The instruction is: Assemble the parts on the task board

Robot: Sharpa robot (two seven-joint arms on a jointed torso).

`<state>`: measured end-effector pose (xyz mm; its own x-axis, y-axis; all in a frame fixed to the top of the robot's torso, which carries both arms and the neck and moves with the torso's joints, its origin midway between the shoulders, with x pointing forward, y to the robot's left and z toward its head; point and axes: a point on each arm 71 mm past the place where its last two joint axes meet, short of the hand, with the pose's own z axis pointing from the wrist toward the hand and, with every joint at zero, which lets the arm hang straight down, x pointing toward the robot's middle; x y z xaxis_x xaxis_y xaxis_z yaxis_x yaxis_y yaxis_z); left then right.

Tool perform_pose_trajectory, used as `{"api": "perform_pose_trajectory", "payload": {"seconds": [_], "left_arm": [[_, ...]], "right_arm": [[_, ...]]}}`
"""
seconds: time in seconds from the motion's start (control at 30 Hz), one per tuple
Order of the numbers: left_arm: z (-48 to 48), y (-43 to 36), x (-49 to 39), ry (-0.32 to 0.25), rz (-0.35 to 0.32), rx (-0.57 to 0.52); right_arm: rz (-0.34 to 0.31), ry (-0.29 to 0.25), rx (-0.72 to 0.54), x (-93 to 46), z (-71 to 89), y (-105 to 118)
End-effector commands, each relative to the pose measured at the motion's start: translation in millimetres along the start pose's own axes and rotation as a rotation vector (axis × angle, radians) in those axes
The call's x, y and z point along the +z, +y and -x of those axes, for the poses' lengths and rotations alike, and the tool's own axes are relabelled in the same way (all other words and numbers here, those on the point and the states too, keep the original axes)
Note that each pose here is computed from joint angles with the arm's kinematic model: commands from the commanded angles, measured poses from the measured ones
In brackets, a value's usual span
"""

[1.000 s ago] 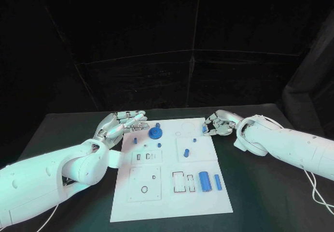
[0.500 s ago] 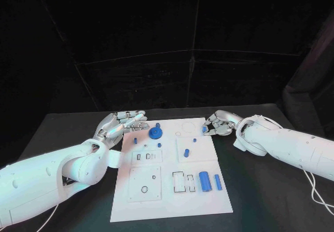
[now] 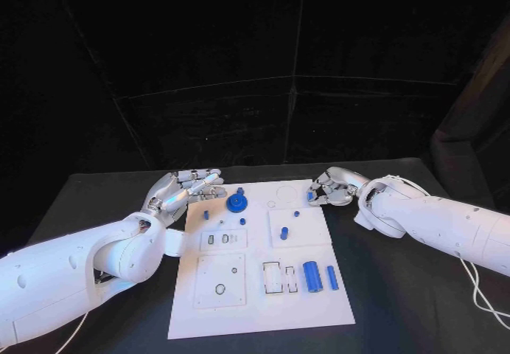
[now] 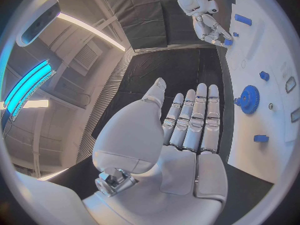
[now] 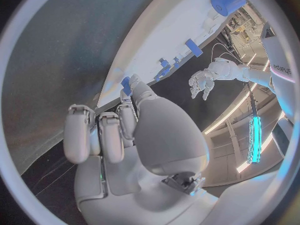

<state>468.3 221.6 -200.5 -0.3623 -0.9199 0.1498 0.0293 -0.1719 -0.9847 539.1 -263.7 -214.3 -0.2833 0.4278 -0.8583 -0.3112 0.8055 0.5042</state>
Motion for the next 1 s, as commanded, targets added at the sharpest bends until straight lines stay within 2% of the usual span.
{"api": "perform_pose_trajectory", "payload": {"seconds": [0.03, 0.2, 0.47, 0.8, 1.0], "left_arm": [[-0.9, -1.1, 0.1, 0.010, -0.004, 0.000], [-0.5, -1.5, -0.7, 0.009, -0.004, 0.001], [0.6, -2.7, -2.1, 0.006, -0.005, 0.003], [7.2, -4.2, -1.8, -0.014, -0.005, 0.000], [11.0, -5.5, -0.7, -0.027, -0.008, 0.000]], "right_arm": [[-0.009, -0.079, 0.002, -1.0, 5.8, 3], [-0.018, -0.062, 0.043, -5.2, 2.6, 12], [-0.012, -0.020, 0.070, -8.4, -12.5, 54], [0.072, 0.032, -0.008, 10.3, -47.1, 128], [0.128, 0.066, -0.063, 19.7, -66.1, 161]]}}
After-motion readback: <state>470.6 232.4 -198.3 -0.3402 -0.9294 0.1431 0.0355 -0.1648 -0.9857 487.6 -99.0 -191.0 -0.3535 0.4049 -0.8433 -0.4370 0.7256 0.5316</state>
